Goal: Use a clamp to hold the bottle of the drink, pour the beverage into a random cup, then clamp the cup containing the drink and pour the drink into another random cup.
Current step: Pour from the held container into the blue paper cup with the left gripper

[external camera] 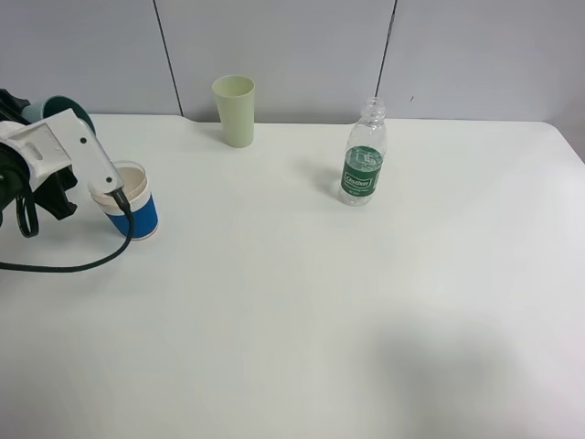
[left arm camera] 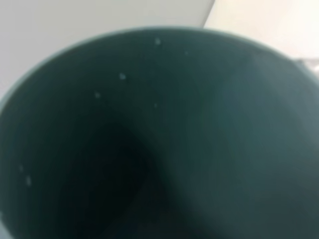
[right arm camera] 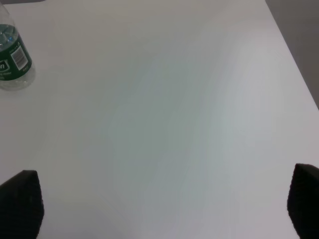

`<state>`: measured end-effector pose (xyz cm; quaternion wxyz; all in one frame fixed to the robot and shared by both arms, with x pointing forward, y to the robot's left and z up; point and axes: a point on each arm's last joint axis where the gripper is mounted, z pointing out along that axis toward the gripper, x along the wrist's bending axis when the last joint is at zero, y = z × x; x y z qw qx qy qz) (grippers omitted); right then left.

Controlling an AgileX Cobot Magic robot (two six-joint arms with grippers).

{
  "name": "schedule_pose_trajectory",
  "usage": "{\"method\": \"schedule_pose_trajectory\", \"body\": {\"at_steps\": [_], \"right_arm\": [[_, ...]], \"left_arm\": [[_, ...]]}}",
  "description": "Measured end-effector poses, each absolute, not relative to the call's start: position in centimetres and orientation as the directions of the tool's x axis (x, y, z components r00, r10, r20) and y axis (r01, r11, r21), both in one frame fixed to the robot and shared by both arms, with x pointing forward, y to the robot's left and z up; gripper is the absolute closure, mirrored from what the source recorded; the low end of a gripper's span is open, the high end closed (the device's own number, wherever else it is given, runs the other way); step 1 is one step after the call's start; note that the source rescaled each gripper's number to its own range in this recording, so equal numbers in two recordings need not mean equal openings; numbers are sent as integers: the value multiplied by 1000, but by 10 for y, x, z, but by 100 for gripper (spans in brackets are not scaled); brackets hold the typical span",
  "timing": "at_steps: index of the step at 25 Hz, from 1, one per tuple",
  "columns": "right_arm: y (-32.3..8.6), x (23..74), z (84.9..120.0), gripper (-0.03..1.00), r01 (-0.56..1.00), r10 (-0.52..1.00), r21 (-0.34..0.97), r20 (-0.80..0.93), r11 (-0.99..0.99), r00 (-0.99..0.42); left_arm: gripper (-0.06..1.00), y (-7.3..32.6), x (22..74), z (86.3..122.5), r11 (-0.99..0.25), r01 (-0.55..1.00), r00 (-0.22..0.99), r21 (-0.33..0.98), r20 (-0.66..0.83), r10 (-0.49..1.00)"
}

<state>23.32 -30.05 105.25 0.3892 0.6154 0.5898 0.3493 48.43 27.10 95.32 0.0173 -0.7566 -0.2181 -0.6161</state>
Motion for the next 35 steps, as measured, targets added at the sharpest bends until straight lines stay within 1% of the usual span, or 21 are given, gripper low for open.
{"method": "schedule_pose_trajectory", "body": {"at_steps": [4, 10, 17, 24, 35], "right_arm": [[-300, 233, 1053, -3, 454, 998, 891, -29, -1, 60], [-300, 233, 1053, -3, 454, 998, 891, -29, -1, 60], [-300, 233, 1053, -3, 454, 998, 891, -29, -1, 60], [-300, 233, 1053, -3, 454, 998, 891, -29, -1, 60], [-300, 233, 1053, -3, 454, 998, 891, -29, -1, 60]], "left_arm": [[92, 271, 484, 954, -910, 351, 150, 221, 946, 287], [92, 273, 485, 958, -908, 358, 106, 216, 957, 269], [92, 273, 485, 958, -910, 357, 107, 212, 958, 266], [92, 272, 485, 959, -928, 336, 117, 160, 971, 209], [92, 273, 485, 961, -930, 337, 92, 150, 977, 191]]}}
